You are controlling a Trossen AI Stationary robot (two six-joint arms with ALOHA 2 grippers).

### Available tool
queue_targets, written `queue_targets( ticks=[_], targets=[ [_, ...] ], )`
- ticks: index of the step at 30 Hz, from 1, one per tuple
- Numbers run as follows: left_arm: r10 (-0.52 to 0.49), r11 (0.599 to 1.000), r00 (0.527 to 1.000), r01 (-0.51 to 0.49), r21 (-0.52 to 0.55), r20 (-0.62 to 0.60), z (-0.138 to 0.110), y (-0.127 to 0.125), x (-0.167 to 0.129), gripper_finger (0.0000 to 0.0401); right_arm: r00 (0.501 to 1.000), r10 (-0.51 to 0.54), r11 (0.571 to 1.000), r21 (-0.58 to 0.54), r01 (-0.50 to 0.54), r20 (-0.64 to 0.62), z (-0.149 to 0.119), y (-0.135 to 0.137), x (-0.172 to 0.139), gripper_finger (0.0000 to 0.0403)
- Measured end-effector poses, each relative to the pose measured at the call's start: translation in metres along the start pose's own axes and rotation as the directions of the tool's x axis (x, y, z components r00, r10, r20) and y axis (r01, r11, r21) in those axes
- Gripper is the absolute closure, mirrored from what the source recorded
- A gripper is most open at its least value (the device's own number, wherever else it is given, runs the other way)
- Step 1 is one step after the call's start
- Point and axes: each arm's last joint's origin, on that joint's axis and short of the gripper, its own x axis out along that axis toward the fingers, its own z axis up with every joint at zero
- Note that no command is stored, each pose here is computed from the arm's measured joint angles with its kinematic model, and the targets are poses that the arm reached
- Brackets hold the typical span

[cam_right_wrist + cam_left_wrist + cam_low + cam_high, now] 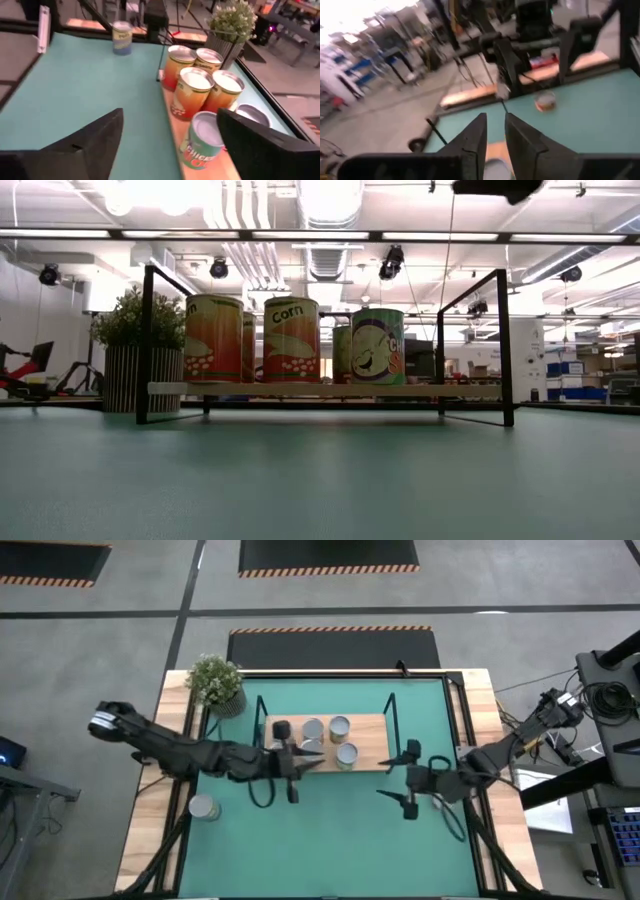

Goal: Pick and place cans onto a shelf
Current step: Put the canned spaghetti sauce on the shelf

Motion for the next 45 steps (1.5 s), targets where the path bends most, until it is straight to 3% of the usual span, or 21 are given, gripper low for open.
queue_targets(
  ticks=[3, 10, 15, 21, 28, 45],
  targets=[
    [0.064, 0.998, 0.998, -0.064, -0.002, 0.019, -0.003, 0.004, -0.013, 0.036, 0.998, -0.038, 0.999, -0.011, 0.037, -0.059, 0.016, -0.007, 0.012, 0.0136],
    [0.242, 0.97, 0.97, -0.242, -0.02, -0.016, -0.008, 0.02, -0.032, 0.0362, 0.961, -0.184, 0.983, -0.059, 0.176, -0.206, 0.043, -0.031, 0.046, 0.0282],
    [0.246, 0.969, 0.969, -0.246, -0.017, -0.022, -0.014, 0.022, -0.039, 0.0362, 0.949, -0.124, 0.992, -0.074, 0.107, -0.291, 0.054, -0.055, 0.08, 0.0379],
    [0.244, 0.97, 0.97, -0.244, -0.018, -0.021, -0.013, 0.024, -0.043, 0.0362, 0.922, -0.052, 0.998, -0.054, 0.034, -0.383, 0.05, -0.095, 0.122, 0.039],
    [0.236, 0.971, 0.971, -0.237, -0.014, -0.023, -0.014, 0.022, -0.044, 0.0362, 0.86, -0.066, 0.998, -0.045, 0.05, -0.507, 0.027, -0.133, 0.153, 0.039],
    [0.236, 0.972, 0.971, -0.236, -0.014, -0.023, -0.014, 0.022, -0.044, 0.0362, 0.804, -0.09, 0.996, -0.073, 0.058, -0.587, 0.001, -0.149, 0.176, 0.039]
  ],
)
